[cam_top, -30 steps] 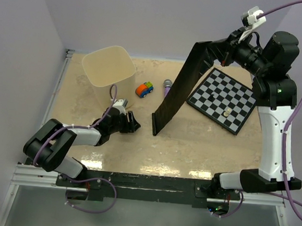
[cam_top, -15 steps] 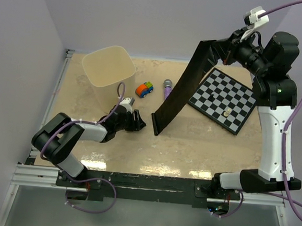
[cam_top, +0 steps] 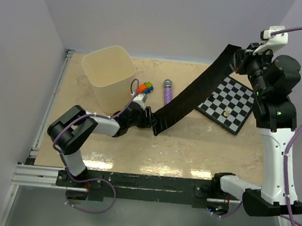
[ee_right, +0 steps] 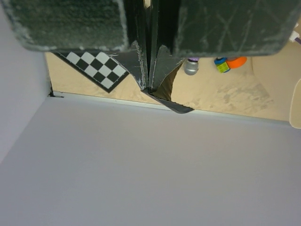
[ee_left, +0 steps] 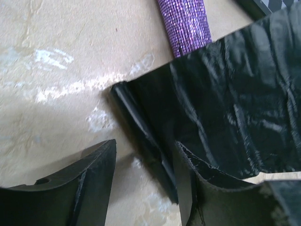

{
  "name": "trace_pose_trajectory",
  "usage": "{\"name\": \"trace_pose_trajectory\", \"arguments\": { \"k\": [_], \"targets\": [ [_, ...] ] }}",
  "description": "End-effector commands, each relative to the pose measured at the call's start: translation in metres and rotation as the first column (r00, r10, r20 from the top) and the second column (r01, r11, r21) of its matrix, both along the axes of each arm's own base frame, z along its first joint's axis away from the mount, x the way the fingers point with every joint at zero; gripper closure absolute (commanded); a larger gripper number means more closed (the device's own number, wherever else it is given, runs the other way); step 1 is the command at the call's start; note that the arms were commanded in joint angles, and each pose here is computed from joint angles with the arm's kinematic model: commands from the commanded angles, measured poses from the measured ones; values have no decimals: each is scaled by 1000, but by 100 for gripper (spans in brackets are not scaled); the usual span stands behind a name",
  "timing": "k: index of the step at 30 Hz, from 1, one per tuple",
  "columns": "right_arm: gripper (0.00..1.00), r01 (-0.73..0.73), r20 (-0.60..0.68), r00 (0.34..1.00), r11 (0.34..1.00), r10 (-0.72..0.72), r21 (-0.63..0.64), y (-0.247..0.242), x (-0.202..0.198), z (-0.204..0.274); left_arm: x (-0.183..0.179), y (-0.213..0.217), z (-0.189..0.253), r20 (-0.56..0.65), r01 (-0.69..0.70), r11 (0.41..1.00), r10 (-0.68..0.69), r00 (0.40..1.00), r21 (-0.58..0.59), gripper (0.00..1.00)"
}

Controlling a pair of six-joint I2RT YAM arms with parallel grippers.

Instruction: Put the trash bags into the trash bin

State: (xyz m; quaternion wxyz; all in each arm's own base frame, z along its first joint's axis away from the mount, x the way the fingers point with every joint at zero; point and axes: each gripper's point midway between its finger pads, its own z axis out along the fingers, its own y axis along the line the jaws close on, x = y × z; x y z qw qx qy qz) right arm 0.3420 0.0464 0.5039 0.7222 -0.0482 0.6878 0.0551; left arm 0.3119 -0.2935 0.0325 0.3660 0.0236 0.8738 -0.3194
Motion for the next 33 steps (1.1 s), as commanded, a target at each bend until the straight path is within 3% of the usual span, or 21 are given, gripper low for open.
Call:
{"name": "trace_pose_trajectory", "arguments": {
  "k": [1,7,14,18,22,26,29,33],
  "targets": [
    [100,78,38,996,997,-78,11,-14,3,2,6,1,-23,-40,-41,994,46,998,105,46],
    [100,112,32,993,994,-112,12,-21,1,-5,-3,1,-50,-102,-32,977,54,993,209,60],
    [100,254,28,967,967,-255,25,-46,-1,-15,-20,3,-47,-104,-6,978,28,994,208,76],
    [100,297,-17,954,953,-299,-51,-56,1,-44,-14,8,-20,-12,14,979,-11,1000,205,99],
    [100,243,-6,969,962,-246,-129,-51,-16,-65,4,10,43,181,56,979,-93,979,196,100],
    [100,113,-52,991,976,-125,-188,-33,-31,-98,19,10,129,410,128,968,-209,888,216,100],
    [100,59,-90,993,981,-76,-182,-24,-34,-116,20,11,201,572,176,953,-289,768,245,100],
    [100,-15,-89,996,988,1,-153,-10,-33,-114,11,16,265,683,245,909,-415,601,337,100]
  ]
}}
